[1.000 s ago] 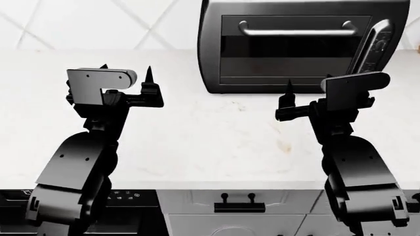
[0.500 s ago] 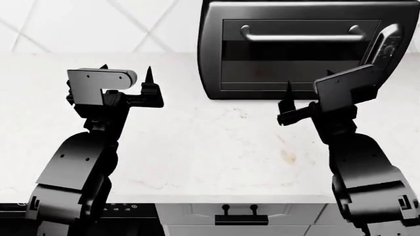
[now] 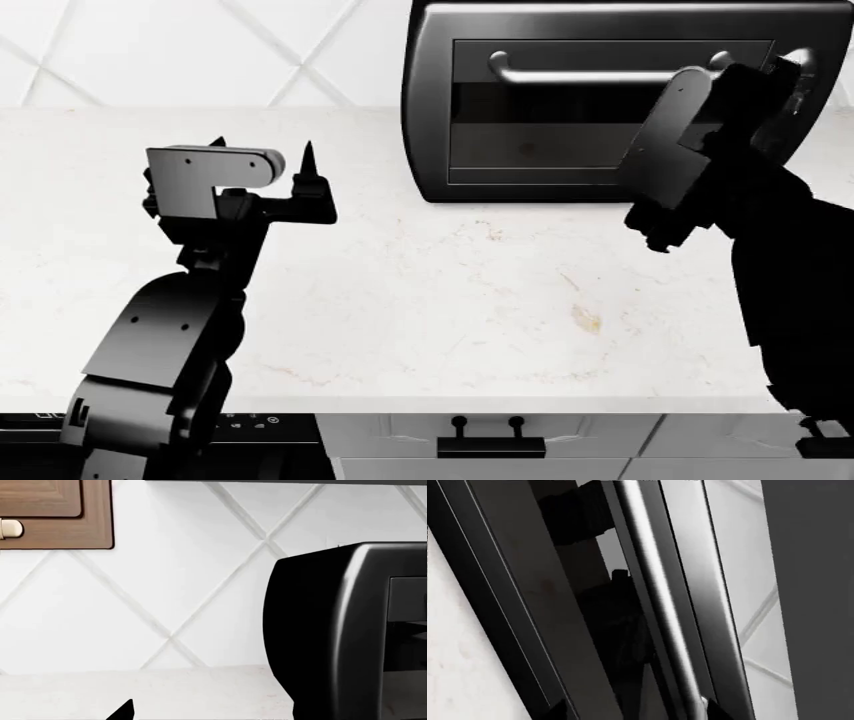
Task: Open the toaster oven door.
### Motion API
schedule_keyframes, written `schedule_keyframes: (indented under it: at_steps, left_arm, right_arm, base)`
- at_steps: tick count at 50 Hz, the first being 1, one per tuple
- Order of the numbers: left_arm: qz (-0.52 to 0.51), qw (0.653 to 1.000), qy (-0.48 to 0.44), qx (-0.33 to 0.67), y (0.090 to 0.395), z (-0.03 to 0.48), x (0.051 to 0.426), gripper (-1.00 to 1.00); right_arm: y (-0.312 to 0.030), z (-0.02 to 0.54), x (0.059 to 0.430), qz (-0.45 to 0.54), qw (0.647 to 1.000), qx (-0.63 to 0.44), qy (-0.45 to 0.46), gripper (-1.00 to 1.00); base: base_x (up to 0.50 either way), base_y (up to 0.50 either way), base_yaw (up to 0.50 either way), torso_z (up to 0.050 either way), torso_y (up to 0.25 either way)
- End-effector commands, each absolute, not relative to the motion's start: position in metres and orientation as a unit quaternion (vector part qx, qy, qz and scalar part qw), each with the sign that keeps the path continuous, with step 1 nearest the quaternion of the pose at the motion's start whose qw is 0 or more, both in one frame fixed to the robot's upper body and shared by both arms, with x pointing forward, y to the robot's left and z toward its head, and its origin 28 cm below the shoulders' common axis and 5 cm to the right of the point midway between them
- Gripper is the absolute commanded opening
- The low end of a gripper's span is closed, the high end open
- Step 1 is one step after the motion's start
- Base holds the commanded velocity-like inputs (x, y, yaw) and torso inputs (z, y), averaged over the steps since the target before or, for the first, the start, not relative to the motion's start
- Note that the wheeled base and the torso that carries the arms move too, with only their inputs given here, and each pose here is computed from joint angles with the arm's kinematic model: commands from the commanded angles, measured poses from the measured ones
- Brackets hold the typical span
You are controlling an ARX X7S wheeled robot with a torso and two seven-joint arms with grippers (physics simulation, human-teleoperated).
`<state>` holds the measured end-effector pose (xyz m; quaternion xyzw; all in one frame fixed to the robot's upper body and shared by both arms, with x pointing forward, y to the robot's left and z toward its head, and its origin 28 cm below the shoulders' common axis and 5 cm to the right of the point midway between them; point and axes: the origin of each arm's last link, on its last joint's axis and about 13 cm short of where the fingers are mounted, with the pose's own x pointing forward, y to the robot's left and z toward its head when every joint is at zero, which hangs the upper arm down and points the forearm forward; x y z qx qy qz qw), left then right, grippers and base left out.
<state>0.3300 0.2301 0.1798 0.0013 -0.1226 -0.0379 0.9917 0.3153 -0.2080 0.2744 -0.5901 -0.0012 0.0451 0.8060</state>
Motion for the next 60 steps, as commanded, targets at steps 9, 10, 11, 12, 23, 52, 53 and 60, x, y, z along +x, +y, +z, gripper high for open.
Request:
schedule_keyframes:
  at_steps: [9, 10, 11, 12, 23, 52, 53, 60]
  left_arm:
    - [-0.038, 0.992, -0.121, 0.003, 0.230, 0.178, 0.331, 1.00]
    - [-0.038, 0.992, -0.121, 0.003, 0.230, 0.178, 0.331, 1.00]
    - [-0.038, 0.992, -0.121, 0.003, 0.230, 0.178, 0.331, 1.00]
    - [-0.037, 0.992, -0.121, 0.003, 0.231, 0.178, 0.331, 1.00]
    - [-0.036, 0.992, -0.122, 0.004, 0.232, 0.178, 0.331, 1.00]
    - [-0.025, 0.992, -0.126, 0.003, 0.236, 0.182, 0.328, 1.00]
    - [-0.025, 0.992, -0.126, 0.003, 0.236, 0.182, 0.328, 1.00]
    - [-0.025, 0.992, -0.125, 0.002, 0.237, 0.181, 0.329, 1.00]
  right_arm:
    - [-0.212, 0.319, 0.341, 0.041, 0.681, -0.730, 0.044, 1.00]
    - [-0.212, 0.320, 0.344, 0.041, 0.679, -0.732, 0.044, 1.00]
    - [-0.211, 0.321, 0.346, 0.042, 0.677, -0.734, 0.044, 1.00]
    - [-0.211, 0.323, 0.349, 0.041, 0.675, -0.735, 0.043, 1.00]
    - [-0.207, 0.328, 0.372, 0.041, 0.669, -0.741, 0.043, 1.00]
    - [-0.207, 0.324, 0.402, 0.036, 0.683, -0.728, 0.056, -1.00]
    - [-0.208, 0.324, 0.401, 0.037, 0.683, -0.728, 0.056, -1.00]
    - [-0.208, 0.323, 0.402, 0.042, 0.681, -0.729, 0.062, -1.00]
  base:
    - [0.00, 0.00, 0.00, 0.000, 0.000]
    - [0.00, 0.00, 0.00, 0.000, 0.000]
    - [0.00, 0.00, 0.00, 0.000, 0.000]
    - [0.00, 0.00, 0.00, 0.000, 0.000]
    - [0.00, 0.00, 0.00, 0.000, 0.000]
    - [0.00, 0.00, 0.00, 0.000, 0.000]
    - [0.00, 0.00, 0.00, 0.000, 0.000]
    - [0.00, 0.00, 0.00, 0.000, 0.000]
